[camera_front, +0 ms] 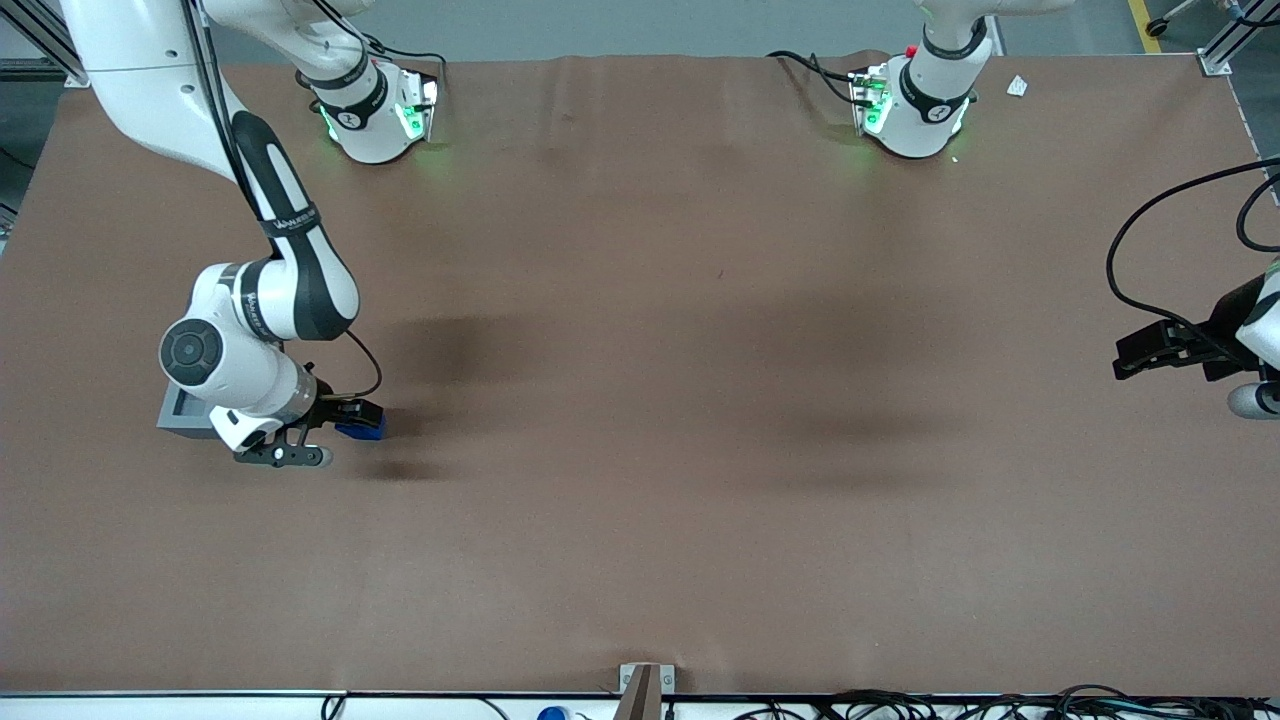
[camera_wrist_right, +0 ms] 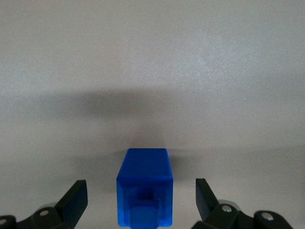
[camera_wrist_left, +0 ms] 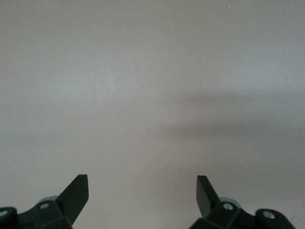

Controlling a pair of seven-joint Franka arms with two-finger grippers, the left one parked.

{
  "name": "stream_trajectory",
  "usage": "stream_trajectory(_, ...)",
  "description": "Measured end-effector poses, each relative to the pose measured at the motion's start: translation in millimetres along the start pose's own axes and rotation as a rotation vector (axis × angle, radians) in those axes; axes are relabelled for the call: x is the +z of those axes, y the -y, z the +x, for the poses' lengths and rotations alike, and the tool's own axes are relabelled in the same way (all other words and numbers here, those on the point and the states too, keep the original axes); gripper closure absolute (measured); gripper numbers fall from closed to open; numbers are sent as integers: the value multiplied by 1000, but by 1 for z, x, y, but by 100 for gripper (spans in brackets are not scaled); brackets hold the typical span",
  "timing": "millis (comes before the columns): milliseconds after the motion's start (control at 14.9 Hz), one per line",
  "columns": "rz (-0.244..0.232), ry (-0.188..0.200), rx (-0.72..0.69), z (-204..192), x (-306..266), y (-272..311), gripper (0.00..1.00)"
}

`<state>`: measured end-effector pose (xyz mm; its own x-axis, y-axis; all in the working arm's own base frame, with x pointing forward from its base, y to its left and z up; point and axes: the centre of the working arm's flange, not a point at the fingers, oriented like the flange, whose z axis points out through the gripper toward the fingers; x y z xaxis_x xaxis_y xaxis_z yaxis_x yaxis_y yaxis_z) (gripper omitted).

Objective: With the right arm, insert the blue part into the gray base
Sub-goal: 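Close the right gripper on the blue cube and lift it, then carry the blue cube over the gray base's square hole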

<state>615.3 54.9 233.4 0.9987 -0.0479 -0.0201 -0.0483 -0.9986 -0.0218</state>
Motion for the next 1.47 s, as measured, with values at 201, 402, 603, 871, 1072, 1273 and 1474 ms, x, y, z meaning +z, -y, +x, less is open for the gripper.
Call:
stream_trajectory(201,-2,-12,1,-1,10,-1,3)
stream_trajectory(402,-3,-5,2,-3,15,-2,12)
stream_trajectory(603,-4,2,2,-4,16,-2,21)
stream_trajectory(871,-6,24,3,-6,18,-2,42)
stream_trajectory(1072,-6,39,8,-5,15,-2,49)
stream_trajectory(1273,-6,66,16,4,-7,-2,49)
stream_trajectory(1474,0,52,34,14,-44,-11,49)
